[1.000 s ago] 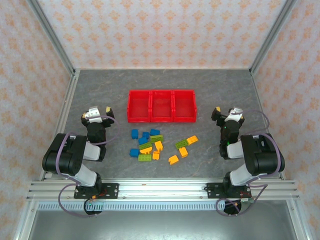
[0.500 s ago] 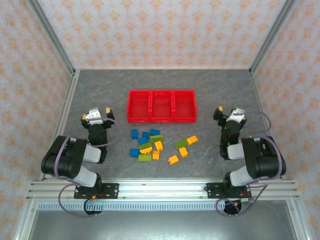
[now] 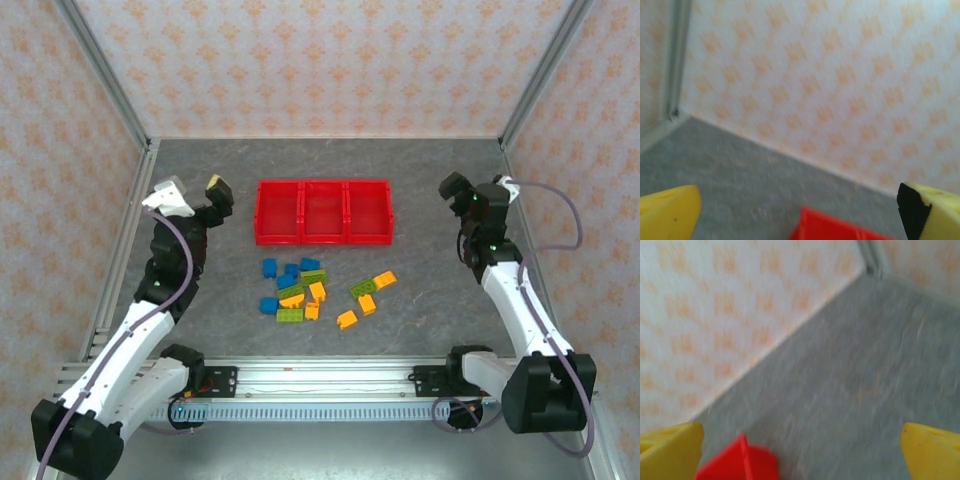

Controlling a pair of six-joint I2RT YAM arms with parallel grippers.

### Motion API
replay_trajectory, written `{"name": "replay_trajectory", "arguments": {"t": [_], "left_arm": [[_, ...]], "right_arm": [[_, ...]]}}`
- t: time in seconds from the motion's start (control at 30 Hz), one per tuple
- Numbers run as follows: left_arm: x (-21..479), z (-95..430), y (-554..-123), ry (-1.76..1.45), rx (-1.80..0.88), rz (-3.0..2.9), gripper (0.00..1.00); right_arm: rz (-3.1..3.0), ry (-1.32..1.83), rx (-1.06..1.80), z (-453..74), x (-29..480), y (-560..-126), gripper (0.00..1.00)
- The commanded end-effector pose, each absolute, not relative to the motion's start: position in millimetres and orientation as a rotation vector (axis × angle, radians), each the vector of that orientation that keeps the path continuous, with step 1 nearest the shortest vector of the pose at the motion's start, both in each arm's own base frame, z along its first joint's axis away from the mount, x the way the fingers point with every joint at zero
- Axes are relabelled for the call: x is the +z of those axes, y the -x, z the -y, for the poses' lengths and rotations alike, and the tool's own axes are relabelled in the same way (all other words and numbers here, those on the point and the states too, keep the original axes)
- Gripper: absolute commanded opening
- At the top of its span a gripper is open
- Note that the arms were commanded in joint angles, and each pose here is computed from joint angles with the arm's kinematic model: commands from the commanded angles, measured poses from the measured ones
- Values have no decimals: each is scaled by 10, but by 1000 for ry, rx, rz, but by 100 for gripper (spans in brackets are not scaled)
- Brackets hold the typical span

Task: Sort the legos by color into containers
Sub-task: Pick up the lego from the bottom-center of the table.

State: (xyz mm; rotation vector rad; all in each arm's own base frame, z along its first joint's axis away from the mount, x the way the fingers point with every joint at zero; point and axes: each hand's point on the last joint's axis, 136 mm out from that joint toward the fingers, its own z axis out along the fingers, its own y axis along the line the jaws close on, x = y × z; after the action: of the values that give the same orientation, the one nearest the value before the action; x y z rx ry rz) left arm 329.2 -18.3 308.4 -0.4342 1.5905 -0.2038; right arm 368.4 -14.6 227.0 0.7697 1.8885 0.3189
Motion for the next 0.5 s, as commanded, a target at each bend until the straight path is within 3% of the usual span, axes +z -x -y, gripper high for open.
{"name": "replay_trajectory", "arguments": {"t": [0.0, 0.23, 0.47], "left_arm": [[2339, 453, -3014, 371, -291, -1995, 99], [2056, 294, -2681, 376, -202, -2071, 99], [2059, 632, -2702, 208, -391, -2039, 99]], "right_arm": [[-2302, -897, 361, -259, 1536, -3152, 100], [-2416, -1008, 282, -704, 1220, -2753, 100], [-2560, -1014, 150, -1162, 822, -2615, 99]]}}
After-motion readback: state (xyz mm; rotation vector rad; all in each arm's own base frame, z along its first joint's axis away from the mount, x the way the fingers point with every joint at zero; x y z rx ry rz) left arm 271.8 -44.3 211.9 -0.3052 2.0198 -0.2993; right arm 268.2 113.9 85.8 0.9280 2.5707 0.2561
